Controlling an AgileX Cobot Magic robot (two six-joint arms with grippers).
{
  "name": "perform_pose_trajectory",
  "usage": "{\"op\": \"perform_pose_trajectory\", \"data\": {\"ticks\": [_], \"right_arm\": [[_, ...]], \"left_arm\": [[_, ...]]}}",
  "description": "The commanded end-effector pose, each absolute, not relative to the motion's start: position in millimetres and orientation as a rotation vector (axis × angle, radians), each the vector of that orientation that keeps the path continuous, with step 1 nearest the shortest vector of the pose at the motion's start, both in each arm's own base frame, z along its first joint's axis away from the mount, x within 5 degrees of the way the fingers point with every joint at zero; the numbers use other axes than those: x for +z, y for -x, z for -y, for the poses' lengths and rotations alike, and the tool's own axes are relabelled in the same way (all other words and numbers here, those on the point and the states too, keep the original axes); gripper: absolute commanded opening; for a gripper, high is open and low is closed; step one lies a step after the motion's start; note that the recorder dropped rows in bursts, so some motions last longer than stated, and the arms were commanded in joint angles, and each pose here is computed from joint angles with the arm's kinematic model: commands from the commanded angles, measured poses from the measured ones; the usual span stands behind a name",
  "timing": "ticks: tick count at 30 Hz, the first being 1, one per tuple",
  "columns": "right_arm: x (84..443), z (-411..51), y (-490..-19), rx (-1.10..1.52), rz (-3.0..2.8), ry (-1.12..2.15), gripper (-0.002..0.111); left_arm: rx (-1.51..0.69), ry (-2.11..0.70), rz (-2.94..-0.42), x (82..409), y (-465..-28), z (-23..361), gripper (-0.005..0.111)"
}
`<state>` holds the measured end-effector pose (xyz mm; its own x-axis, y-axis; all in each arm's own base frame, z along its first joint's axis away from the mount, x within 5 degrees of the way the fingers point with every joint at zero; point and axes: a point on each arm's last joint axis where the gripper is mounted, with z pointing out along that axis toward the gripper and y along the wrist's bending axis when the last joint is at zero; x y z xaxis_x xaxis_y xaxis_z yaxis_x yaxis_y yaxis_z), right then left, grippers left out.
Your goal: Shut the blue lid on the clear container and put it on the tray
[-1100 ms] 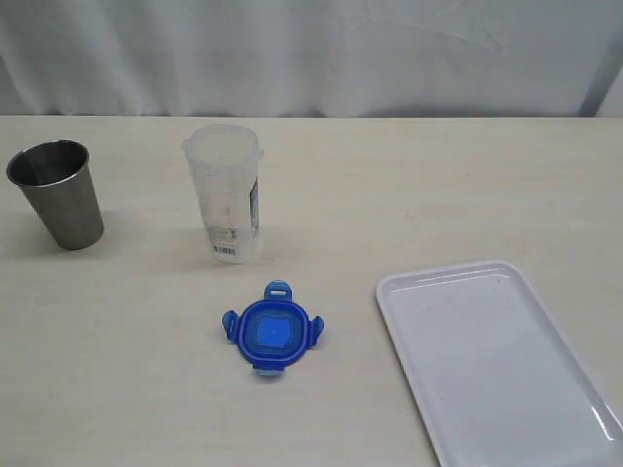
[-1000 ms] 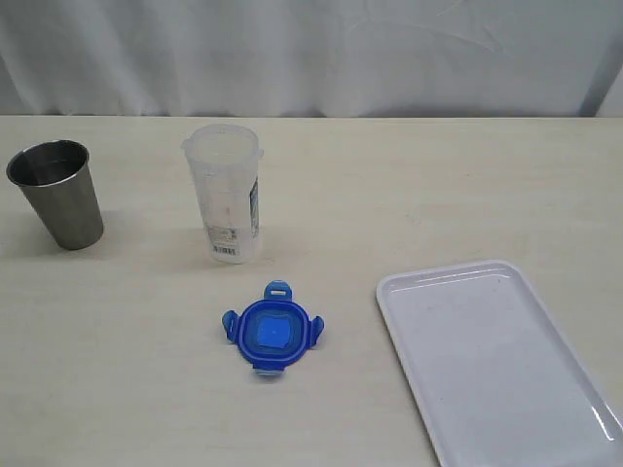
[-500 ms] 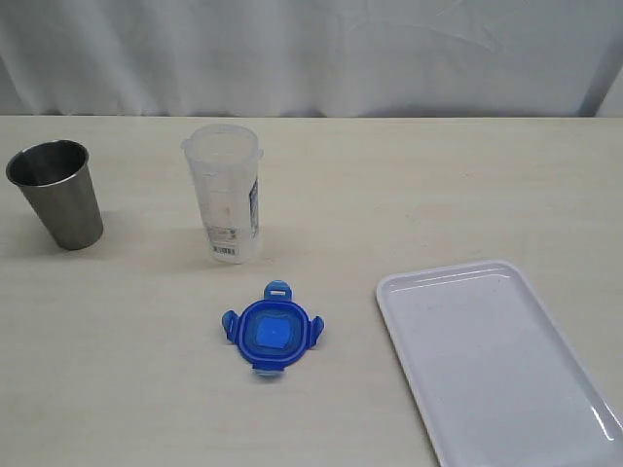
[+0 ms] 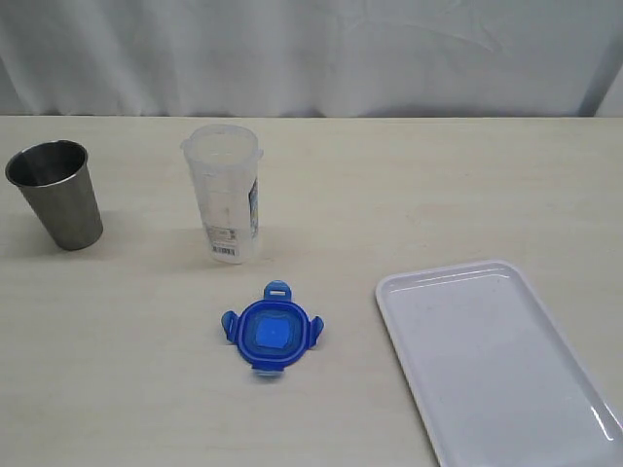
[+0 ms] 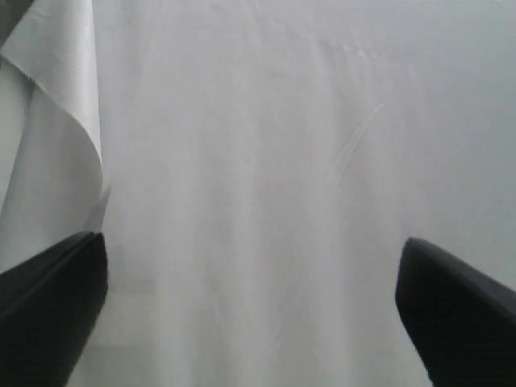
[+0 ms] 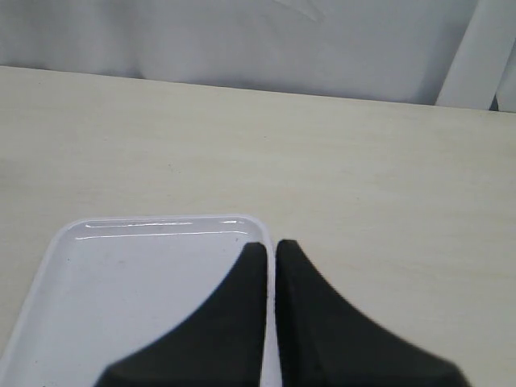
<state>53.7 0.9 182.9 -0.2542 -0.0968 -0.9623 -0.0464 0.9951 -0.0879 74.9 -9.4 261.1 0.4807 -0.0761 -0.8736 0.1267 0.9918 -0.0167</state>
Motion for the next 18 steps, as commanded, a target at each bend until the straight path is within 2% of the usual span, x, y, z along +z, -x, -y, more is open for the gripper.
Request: {"op": "perform_pose_trajectory", "data": {"ticks": [1, 9, 18], "right_arm": [[182.3, -0.5, -53.5, -0.056, -1.823, 0.101, 0.004], [182.3, -0.5, -53.5, -0.056, -1.823, 0.101, 0.004], [182.3, -0.5, -53.5, -0.056, -1.823, 0.101, 0.004]], "left_arm": [[-0.138, -0.043, -1.226, 250.1, -101.8, 9.6, 0.097], [-0.112, -0.102, -1.442, 205.1, -157.7, 11.7, 0.097], [-0.079, -0.111, -1.661, 161.6, -201.0, 9.5, 0.097]]}}
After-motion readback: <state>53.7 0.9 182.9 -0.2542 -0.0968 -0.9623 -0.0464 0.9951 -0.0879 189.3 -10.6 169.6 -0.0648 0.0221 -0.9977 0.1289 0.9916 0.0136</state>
